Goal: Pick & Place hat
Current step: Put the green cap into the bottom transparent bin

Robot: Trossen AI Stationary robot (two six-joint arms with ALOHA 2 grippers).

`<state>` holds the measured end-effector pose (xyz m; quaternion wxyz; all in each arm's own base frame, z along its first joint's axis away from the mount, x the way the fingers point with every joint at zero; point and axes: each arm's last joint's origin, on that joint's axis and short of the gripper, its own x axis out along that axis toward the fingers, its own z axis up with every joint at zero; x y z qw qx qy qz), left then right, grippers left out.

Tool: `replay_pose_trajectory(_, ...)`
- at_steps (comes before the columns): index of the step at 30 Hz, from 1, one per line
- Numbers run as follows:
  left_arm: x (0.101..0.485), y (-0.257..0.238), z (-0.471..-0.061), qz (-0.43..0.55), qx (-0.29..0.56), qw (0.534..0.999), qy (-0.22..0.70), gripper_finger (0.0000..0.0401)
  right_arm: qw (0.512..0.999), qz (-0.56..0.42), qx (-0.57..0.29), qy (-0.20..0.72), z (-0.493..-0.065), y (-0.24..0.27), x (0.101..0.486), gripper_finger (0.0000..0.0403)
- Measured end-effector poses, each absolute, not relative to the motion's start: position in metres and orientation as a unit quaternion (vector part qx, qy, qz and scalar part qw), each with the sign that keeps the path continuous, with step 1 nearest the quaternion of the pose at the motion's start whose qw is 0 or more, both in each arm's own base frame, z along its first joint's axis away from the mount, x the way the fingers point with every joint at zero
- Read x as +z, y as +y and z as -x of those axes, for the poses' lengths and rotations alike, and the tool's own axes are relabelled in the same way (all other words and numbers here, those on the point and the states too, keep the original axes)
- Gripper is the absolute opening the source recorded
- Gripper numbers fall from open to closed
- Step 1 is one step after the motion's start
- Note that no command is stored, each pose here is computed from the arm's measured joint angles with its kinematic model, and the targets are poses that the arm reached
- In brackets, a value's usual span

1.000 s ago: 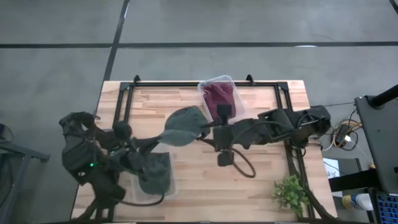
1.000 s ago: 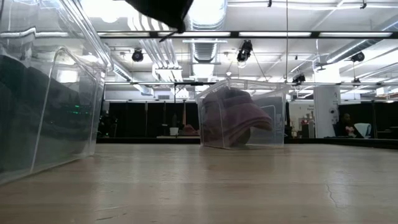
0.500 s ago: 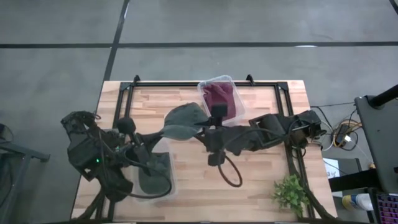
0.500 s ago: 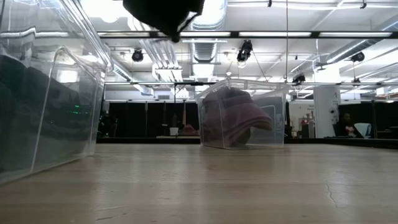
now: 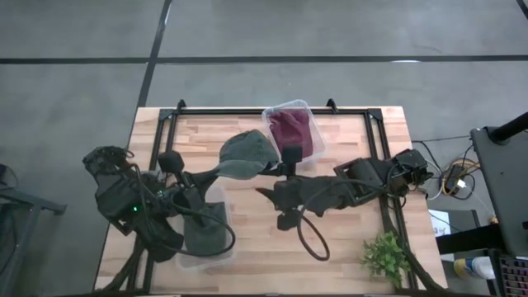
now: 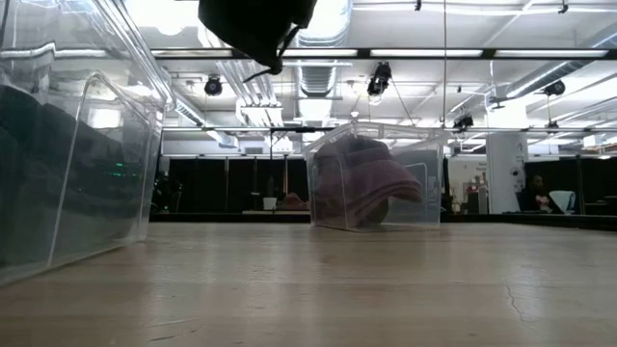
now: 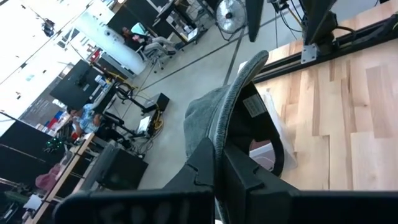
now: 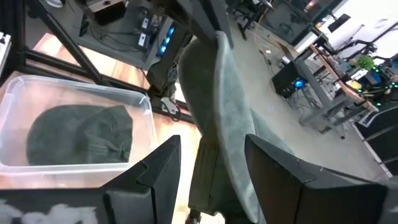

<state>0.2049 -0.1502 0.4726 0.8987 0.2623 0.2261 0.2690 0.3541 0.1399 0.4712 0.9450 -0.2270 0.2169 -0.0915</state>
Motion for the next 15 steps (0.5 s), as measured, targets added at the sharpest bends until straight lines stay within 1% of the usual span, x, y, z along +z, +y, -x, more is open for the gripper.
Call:
replay_pose_trajectory(6,0.469,-0.154,-0.209,-0.267,0.265,0.897,0.233,0.0006,0.942,0.228,-0.111,0.217,-0.362,0.134,0.468,0.0171)
replay_pose_trajectory(12,0.469,-0.154,-0.209,-0.272,0.270,0.895,0.230,0.0006,0.932,0.258,-0.107,0.232,-0.378,0.141,0.452,0.0173)
replay_pose_trajectory(15,0.470,-0.153,-0.208,-0.270,0.271,0.895,0.229,0.0006,0.932,0.257,-0.110,0.231,-0.380,0.140,0.451,0.0170)
